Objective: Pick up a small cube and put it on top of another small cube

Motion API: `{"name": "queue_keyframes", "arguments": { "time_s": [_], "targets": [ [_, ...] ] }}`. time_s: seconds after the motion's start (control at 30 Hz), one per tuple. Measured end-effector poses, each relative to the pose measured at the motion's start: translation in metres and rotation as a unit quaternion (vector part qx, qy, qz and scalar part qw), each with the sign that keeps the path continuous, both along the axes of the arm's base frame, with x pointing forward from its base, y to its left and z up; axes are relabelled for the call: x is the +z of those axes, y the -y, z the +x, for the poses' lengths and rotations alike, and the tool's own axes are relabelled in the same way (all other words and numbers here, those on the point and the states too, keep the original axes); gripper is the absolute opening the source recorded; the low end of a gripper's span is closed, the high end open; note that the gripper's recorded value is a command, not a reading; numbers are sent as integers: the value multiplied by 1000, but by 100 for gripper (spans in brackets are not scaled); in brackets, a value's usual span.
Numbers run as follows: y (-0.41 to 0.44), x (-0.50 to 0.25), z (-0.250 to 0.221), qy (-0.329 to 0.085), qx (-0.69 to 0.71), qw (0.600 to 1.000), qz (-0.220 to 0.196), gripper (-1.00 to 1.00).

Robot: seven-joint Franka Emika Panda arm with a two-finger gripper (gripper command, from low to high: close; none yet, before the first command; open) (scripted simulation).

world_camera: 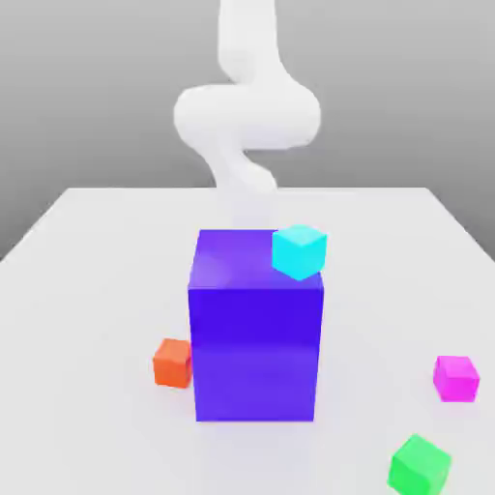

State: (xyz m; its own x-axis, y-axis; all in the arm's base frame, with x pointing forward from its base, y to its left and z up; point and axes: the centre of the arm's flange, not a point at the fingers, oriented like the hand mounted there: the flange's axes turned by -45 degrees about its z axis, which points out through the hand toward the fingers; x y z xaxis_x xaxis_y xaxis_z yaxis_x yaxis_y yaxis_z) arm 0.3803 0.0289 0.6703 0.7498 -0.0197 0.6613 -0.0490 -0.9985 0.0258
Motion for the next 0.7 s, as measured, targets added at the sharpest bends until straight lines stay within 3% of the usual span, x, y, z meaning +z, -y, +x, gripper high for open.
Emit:
{"name": "queue_keyframes", "arguments": {
  "time_s": [0.17, 0.37, 0.53, 0.7],
  "targets": [
    [-55, -95, 53, -73, -29, 996, -30, 0],
    [-113, -216, 78, -147, -42, 987, -52, 0],
    [-160, -312, 69, -203, -39, 977, -54, 0],
    [-213, -394, 31, -258, -19, 965, -40, 0]
  ]
}}
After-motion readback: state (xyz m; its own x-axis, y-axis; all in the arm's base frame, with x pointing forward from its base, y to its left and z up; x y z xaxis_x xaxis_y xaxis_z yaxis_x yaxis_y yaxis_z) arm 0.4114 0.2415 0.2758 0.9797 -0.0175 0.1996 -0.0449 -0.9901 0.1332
